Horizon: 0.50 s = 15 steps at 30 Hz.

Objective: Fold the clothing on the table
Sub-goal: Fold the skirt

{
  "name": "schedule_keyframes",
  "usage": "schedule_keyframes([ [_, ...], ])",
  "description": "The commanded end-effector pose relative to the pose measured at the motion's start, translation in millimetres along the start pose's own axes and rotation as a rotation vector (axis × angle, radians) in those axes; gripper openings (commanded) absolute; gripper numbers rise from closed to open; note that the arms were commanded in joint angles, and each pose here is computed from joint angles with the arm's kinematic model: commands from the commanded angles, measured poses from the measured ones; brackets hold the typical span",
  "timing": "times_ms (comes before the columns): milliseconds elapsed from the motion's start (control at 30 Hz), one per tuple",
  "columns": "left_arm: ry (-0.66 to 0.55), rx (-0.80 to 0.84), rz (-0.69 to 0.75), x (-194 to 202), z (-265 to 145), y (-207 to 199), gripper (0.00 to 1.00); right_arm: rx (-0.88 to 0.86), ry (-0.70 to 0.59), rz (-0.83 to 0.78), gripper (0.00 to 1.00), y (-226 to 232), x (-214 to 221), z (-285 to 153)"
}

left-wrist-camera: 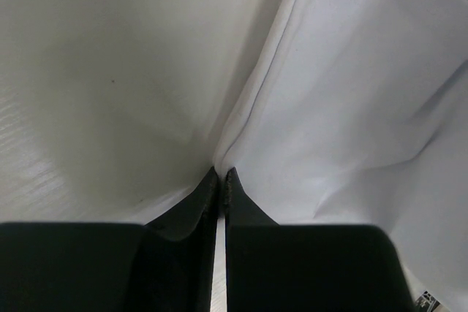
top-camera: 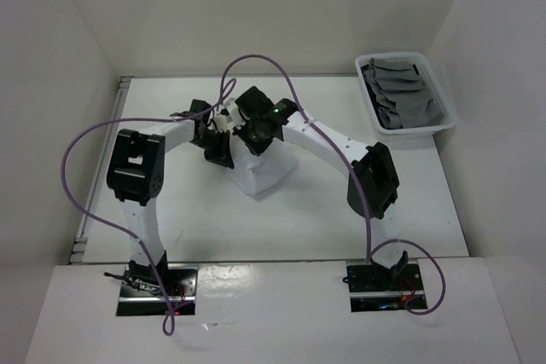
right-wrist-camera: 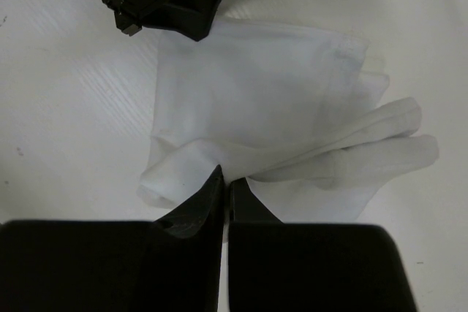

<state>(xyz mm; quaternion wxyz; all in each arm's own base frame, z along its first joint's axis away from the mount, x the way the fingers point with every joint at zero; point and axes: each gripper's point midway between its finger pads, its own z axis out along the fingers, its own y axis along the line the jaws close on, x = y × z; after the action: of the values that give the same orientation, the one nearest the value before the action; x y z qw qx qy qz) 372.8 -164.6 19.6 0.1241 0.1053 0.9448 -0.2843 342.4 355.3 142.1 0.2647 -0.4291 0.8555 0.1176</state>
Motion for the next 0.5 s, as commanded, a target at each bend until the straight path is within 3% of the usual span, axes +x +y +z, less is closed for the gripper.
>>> schedule_keyframes([
  [0,-0.003,0.021,0.039,3,-10,-8,0.06,-0.024,-0.036,-0.009,0.0,3,-8,16],
  [467,-0.048,0.015,0.004,-10,-23,8,0.06,-0.073,0.068,-0.019,0.0,17,37,27],
])
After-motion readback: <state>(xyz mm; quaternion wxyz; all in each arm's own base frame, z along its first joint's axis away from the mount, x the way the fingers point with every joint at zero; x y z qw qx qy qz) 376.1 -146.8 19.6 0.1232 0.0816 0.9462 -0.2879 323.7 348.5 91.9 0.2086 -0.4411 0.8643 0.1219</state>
